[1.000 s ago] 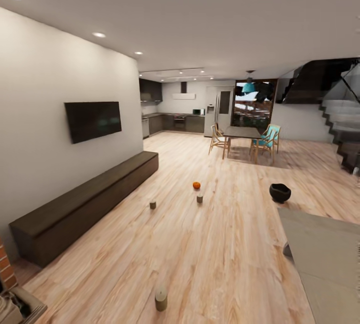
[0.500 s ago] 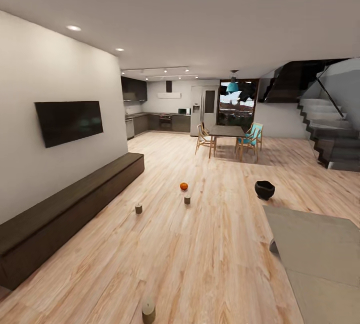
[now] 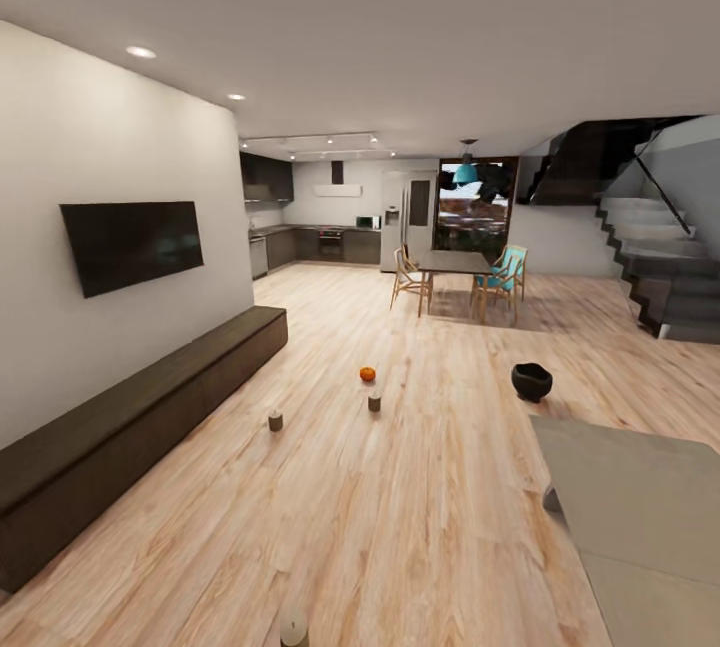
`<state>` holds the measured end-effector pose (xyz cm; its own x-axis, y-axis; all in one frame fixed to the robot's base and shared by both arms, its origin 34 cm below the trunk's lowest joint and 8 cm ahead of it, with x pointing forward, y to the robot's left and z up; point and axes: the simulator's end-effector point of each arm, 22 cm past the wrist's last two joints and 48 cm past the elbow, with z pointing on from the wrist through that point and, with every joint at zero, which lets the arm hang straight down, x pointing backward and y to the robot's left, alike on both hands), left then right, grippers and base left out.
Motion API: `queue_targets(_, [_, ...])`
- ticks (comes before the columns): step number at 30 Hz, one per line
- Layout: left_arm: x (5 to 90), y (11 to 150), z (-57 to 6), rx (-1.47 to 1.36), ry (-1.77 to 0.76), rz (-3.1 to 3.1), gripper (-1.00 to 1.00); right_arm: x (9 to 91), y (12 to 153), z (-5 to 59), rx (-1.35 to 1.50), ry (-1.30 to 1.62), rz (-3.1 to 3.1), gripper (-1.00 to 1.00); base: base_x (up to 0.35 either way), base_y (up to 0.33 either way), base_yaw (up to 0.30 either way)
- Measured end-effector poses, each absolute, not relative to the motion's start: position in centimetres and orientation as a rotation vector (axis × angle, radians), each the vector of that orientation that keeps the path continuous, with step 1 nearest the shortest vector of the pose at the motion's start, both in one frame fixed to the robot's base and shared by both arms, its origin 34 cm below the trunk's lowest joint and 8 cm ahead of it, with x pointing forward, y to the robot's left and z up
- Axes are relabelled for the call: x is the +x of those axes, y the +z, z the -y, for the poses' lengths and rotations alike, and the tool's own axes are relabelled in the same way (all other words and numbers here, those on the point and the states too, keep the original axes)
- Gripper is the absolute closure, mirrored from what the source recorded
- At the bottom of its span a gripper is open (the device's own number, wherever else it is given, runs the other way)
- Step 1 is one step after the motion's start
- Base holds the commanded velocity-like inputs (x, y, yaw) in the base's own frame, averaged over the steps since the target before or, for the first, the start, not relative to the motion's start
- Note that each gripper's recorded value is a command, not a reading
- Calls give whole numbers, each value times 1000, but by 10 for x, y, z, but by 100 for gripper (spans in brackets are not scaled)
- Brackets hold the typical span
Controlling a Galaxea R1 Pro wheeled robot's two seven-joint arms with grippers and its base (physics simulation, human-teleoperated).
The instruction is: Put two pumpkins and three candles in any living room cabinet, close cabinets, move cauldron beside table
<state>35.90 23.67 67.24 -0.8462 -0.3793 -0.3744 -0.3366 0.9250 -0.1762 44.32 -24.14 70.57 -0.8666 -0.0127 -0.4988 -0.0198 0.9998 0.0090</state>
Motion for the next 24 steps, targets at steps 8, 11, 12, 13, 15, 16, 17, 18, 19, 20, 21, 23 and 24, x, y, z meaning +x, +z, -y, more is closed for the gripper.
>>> queue_targets(8, [359, 672, -237, -521, -145, -2675, -100, 443, 705, 242, -22, 18, -2620, -100, 177, 0, 0])
queue_targets(11, [359, 672, -237, -521, -145, -2675, -100, 444, 705, 242, -22, 18, -2620, -100, 18, 0, 0])
queue_targets(12, [359, 672, -237, -522, -145, -2675, -100, 444, 705, 242, -22, 18, -2620, -100, 7, 0, 0])
queue_targets(13, [359, 672, -237, -522, -145, -2675, -100, 444, 705, 242, -22, 18, -2620, -100, 6, 0, 0])
queue_targets(15, [359, 672, -237, -521, -145, -2674, -100, 444, 705, 242, -22, 18, -2620, -100, 30, 0, 0])
queue_targets(16, [359, 672, -237, -521, -145, -2674, -100, 443, 705, 242, -22, 18, -2620, -100, 88, 0, 0])
queue_targets(17, [359, 672, -237, -521, -145, -2674, -100, 443, 706, 242, -23, 17, -2620, -100, 178, 0, 0])
queue_targets(18, [359, 672, -236, -520, -145, -2675, -100, 443, 706, 242, -22, 17, -2620, -100, 240, 0, 0])
queue_targets(19, [359, 672, -236, -520, -145, -2675, -100, 443, 706, 242, -22, 17, -2620, -100, 268, 0, 0])
queue_targets(20, [359, 672, -236, -520, -145, -2675, -100, 443, 706, 242, -22, 17, -2620, -100, 286, -15, 0])
queue_targets(21, [359, 672, -236, -520, -145, -2675, -100, 443, 706, 242, -23, 17, -2620, -100, 301, -58, 0])
queue_targets(23, [359, 672, -236, -520, -145, -2675, -100, 443, 706, 242, -23, 17, -2621, -100, 309, -85, 0])
queue_targets(24, [359, 672, -236, -520, -145, -2675, -100, 443, 706, 242, -23, 17, -2621, -100, 312, -98, 0])
